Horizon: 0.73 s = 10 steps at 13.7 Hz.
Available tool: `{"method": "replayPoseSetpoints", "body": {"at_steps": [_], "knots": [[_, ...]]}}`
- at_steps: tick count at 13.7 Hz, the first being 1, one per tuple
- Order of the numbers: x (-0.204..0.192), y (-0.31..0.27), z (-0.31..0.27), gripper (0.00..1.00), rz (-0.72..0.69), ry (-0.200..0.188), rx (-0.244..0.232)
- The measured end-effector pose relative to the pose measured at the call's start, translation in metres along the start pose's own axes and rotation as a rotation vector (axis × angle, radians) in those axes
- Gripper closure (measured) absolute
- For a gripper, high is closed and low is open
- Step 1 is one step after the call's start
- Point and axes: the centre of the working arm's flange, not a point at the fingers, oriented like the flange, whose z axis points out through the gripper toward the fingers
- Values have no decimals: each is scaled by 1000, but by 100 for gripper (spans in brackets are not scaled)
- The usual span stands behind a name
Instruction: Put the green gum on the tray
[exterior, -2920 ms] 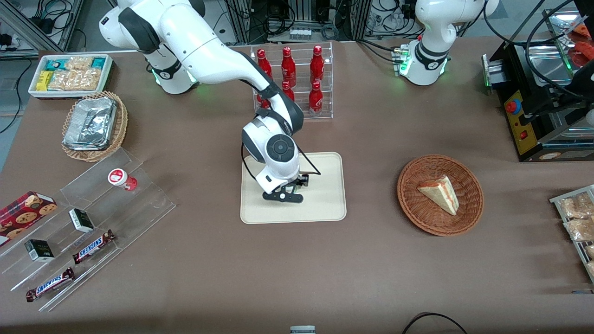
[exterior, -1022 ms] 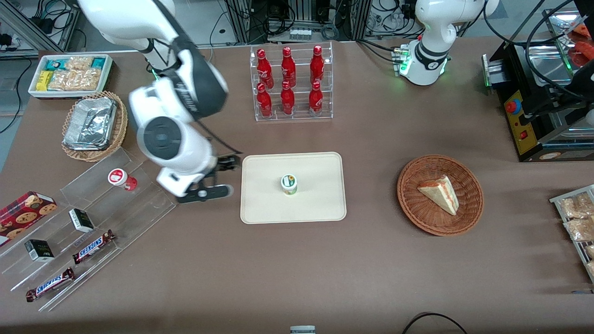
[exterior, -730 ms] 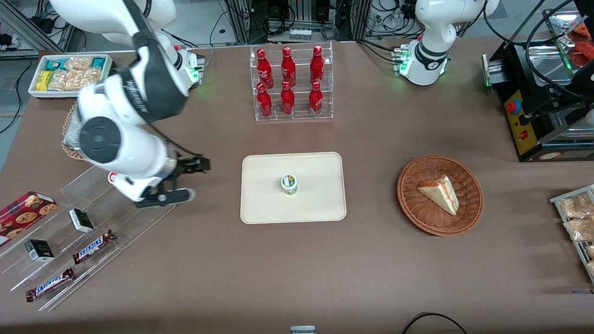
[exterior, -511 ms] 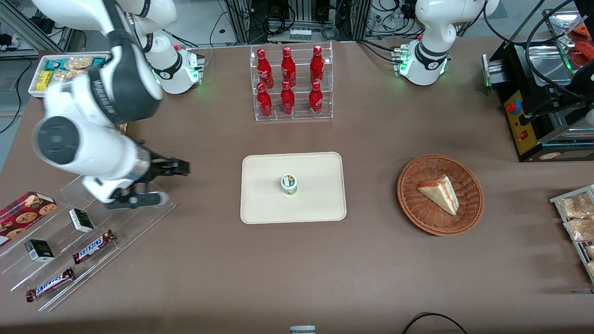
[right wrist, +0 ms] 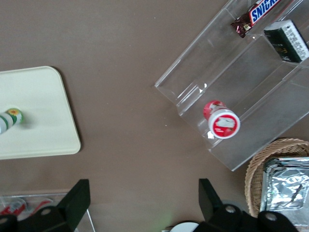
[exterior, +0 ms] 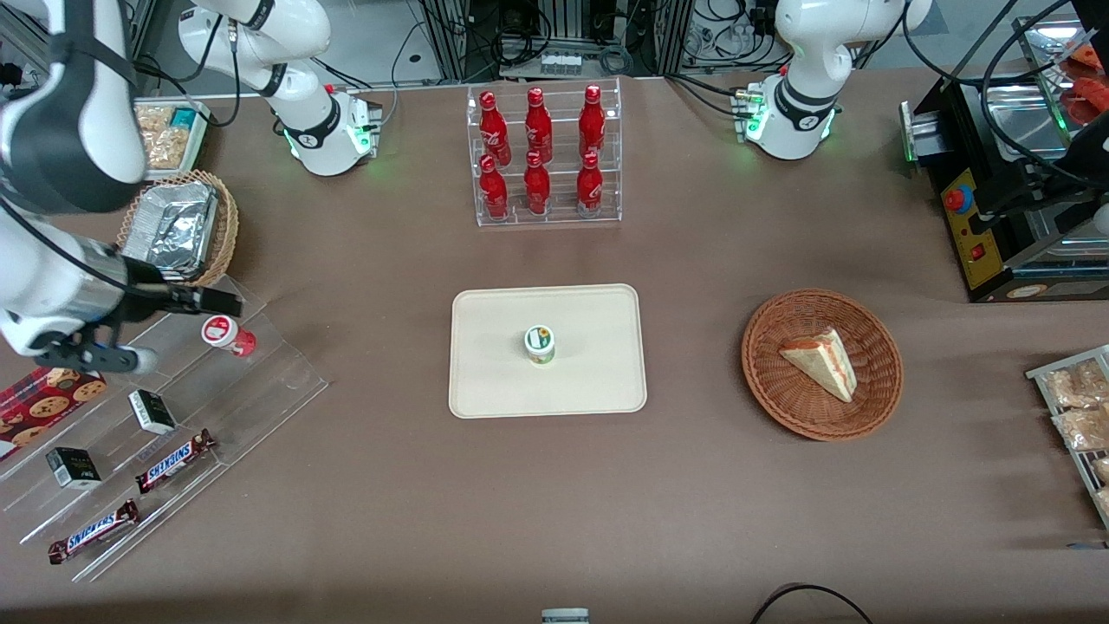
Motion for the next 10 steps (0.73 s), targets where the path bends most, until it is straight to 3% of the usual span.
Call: {"method": "replayPoseSetpoints", "body": {"at_steps": [3, 6, 10], "knots": [[-18, 40, -15, 0, -34, 8, -10], [-37, 54, -28, 0, -61, -12, -60], [-61, 66, -45, 0, -43, -34, -68]]}}
